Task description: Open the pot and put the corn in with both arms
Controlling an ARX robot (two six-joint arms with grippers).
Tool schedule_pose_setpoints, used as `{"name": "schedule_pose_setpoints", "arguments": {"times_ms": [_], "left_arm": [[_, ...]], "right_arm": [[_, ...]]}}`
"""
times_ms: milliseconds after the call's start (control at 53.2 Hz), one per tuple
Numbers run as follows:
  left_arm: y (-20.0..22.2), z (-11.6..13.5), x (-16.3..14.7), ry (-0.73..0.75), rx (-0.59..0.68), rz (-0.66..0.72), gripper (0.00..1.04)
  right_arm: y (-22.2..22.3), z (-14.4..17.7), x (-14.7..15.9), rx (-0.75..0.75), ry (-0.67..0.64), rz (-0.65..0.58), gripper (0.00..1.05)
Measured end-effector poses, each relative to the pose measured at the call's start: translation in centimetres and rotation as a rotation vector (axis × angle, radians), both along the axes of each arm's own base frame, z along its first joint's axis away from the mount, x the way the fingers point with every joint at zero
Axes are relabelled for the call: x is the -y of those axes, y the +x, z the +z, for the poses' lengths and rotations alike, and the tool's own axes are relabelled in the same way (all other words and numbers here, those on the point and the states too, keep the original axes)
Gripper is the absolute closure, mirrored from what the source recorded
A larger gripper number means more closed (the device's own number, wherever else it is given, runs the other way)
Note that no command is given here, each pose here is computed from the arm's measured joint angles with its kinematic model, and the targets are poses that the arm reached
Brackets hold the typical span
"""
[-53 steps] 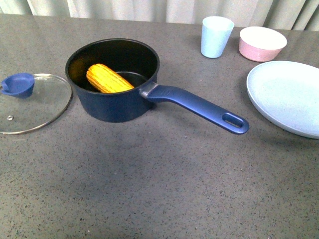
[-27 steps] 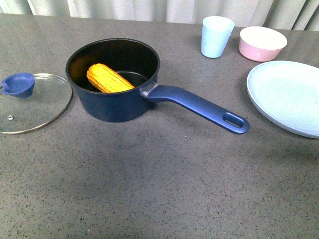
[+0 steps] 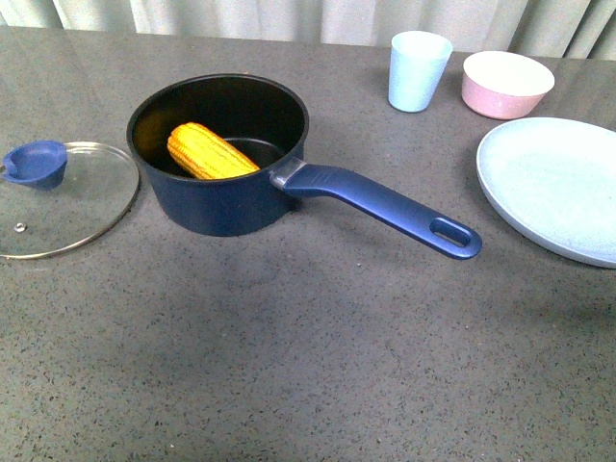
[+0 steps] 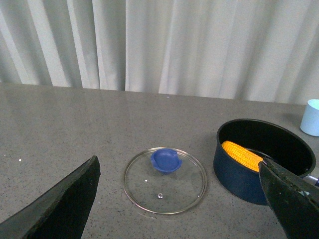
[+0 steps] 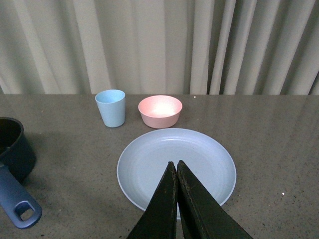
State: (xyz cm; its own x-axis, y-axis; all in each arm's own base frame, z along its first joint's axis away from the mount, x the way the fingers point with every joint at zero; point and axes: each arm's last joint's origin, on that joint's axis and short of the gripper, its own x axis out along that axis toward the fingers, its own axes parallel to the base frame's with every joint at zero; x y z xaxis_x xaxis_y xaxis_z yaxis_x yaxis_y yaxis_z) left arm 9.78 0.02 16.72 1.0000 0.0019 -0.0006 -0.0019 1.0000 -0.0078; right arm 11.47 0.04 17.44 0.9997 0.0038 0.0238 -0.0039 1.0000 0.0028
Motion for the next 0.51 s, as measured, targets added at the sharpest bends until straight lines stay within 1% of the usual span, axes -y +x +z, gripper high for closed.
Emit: {"name": "schedule_pose_setpoints", "arguments": {"times_ms": [376, 451, 508], "left_arm": [[0.0, 0.0, 0.0, 0.000, 0.000, 0.000, 0.09], [0.0, 0.0, 0.0, 0.000, 0.000, 0.000, 0.09], [0.0, 0.0, 0.0, 0.000, 0.000, 0.000, 0.09]], "right_arm": [[-0.7, 0.0, 0.0, 0.000, 0.000, 0.000, 1.03], [-1.2, -0.4, 0.0, -0.031, 0.000, 0.003, 1.03], [-1.6, -0.4, 0.0, -0.022, 0.000, 0.000, 1.03]]}}
